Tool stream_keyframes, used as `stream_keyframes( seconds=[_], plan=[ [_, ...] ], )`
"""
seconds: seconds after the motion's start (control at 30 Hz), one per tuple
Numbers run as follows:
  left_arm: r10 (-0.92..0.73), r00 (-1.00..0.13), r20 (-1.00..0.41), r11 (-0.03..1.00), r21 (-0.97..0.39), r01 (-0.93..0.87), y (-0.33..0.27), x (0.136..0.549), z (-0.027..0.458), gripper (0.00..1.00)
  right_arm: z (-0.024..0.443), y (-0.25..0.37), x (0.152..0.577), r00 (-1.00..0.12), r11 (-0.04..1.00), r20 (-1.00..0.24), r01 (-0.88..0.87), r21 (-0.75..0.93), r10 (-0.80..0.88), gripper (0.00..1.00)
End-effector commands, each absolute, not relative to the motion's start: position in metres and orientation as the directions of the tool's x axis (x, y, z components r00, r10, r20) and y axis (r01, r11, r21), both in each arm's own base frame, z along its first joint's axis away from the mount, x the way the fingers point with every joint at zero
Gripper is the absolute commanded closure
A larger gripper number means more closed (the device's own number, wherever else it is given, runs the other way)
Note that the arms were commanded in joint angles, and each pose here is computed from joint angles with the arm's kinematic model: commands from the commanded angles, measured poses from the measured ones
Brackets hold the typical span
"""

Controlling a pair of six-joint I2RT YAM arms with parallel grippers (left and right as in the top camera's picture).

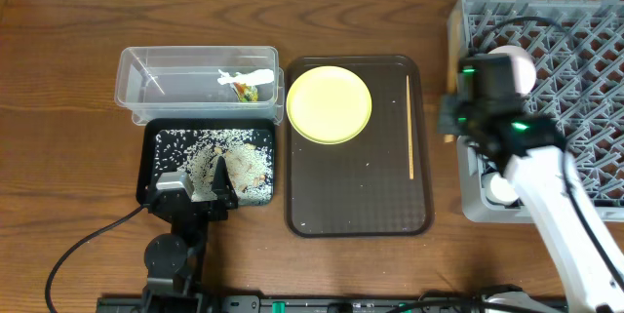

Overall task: Sort waste into correct bins and load items into the dishwasher rack
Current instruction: 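Grasp one chopstick and place it upright in the rack, then grasp the second chopstick from the brown tray with right gripper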

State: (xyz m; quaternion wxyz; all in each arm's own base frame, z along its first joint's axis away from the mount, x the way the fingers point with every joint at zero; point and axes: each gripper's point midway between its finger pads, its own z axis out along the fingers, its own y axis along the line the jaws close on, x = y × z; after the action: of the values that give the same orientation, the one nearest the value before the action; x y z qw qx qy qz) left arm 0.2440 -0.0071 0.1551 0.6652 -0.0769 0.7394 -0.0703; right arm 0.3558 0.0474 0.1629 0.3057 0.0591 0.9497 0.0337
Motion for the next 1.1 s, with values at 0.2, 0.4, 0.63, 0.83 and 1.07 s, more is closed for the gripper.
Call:
stream_keyframes(
  seconds=[0.2, 0.4, 0.63, 0.83, 1.07],
  plan=[
    [-0.187, -0.145, -0.972, 0.982, -0.184, -0.04, -0.005, 0.244, 0.138, 0.1, 0.184, -0.06, 0.356, -0.778, 0.956, -0.627, 0.207, -0.21, 0.031, 0.99],
    [-0.187, -0.145, -0.972, 0.982, -0.184, -0.04, -0.005, 0.244, 0.138, 0.1, 0.198, -0.103, 0.364, -0.738, 0.911, -0.674, 0.296, -0.287, 0.028, 0.99],
    [-0.187, -0.145, -0.972, 0.982, -0.184, -0.04, -0.005, 0.244, 0.138, 0.1, 0.164, -0.141, 0.362, -0.792, 0.885, -0.603, 0.344, -0.315, 0.094, 0.99],
    [-0.187, -0.145, -0.971, 0.982, -0.184, -0.04, -0.005, 0.244, 0.138, 0.1, 0.146, -0.144, 0.369, -0.814, 0.888, -0.574, 0.325, -0.326, 0.088, 0.93],
    [-0.187, -0.145, -0.971, 0.982, -0.184, -0.04, -0.005, 0.244, 0.138, 0.1, 0.166, -0.114, 0.377, -0.784, 0.928, -0.62, 0.243, -0.283, 0.016, 0.44]
  ],
)
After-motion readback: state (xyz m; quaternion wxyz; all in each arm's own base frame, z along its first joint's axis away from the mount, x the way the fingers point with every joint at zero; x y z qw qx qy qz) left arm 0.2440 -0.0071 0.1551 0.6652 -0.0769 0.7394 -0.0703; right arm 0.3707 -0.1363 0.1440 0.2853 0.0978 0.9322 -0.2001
